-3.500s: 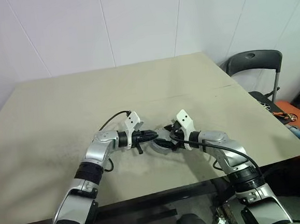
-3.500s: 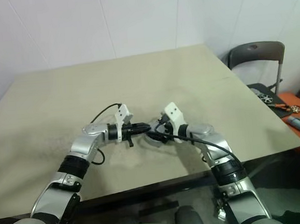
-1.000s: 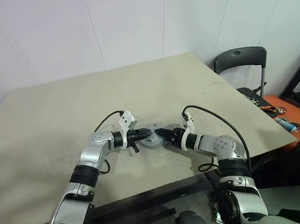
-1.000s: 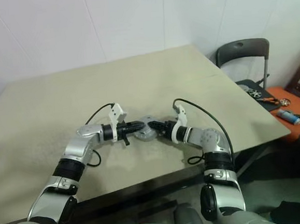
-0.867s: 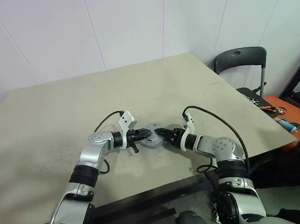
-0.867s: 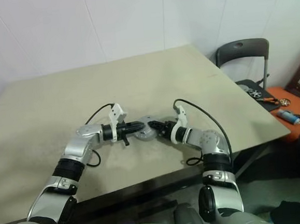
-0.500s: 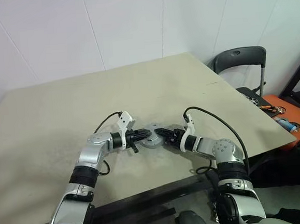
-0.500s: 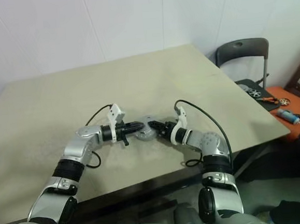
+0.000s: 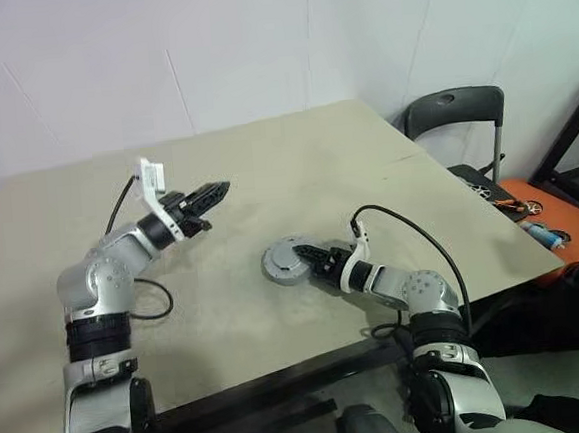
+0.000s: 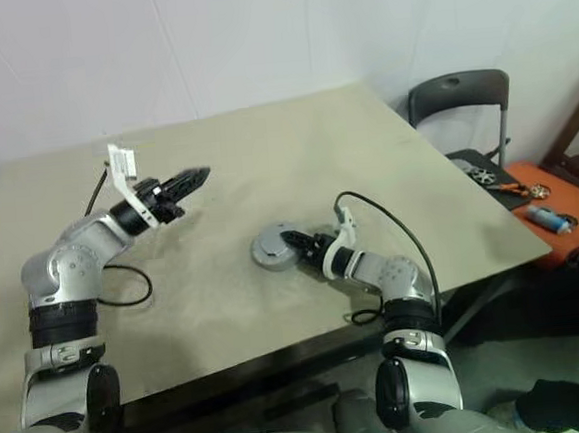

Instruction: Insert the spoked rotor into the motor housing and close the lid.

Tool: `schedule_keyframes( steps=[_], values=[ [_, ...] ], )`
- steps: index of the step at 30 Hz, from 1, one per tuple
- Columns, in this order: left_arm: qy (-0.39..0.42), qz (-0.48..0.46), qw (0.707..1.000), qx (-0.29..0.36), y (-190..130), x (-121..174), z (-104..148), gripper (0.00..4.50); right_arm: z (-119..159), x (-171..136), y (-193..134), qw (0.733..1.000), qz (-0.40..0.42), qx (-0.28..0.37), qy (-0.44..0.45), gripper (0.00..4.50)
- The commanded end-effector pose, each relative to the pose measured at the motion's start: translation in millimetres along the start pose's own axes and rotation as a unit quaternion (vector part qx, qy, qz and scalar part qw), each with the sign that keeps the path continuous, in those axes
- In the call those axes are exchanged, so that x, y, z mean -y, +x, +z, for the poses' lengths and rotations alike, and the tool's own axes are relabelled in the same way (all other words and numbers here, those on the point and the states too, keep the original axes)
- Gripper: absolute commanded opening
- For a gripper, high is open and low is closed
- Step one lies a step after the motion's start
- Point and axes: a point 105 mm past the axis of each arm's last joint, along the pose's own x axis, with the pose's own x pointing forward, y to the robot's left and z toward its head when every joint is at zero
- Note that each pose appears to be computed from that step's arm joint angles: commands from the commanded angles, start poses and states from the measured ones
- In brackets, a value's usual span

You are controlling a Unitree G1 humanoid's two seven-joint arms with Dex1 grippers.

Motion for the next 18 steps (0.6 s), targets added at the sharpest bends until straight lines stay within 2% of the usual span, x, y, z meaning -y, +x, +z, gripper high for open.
schedule_keyframes(
  steps=[1,6,8,10,15,18],
  values=[
    [0.008,0.006,1.0,0.029,-10.1,1.8,18.7,0.51,-7.7,5.2,7.2,0.999,-0.019,-0.008,0.03,2.22],
    [-0.031,0.032,0.999,0.011,-24.3,-9.9,-0.5,0.51,9.5,-38.0,17.5,0.998,0.051,0.021,0.041,2.22],
    [-0.108,0.008,0.994,0.024,-32.3,-5.0,-5.9,0.51,22.7,-81.9,19.2,0.991,0.125,0.039,0.033,2.22],
    [-0.136,0.007,0.99,0.026,-37.9,-3.9,-11.3,0.51,28.2,-105.4,20.3,0.986,0.158,0.045,0.028,2.22],
    [-0.166,0.056,0.984,0.04,-49.0,-21.9,-21.8,0.51,33.8,-118.9,23.6,0.983,0.17,0.052,0.035,2.22],
    [-0.186,0.066,0.978,0.068,-54.5,-27.4,-15.4,0.51,34.8,-122.6,24.1,0.983,0.174,0.053,0.037,2.22]
  ],
)
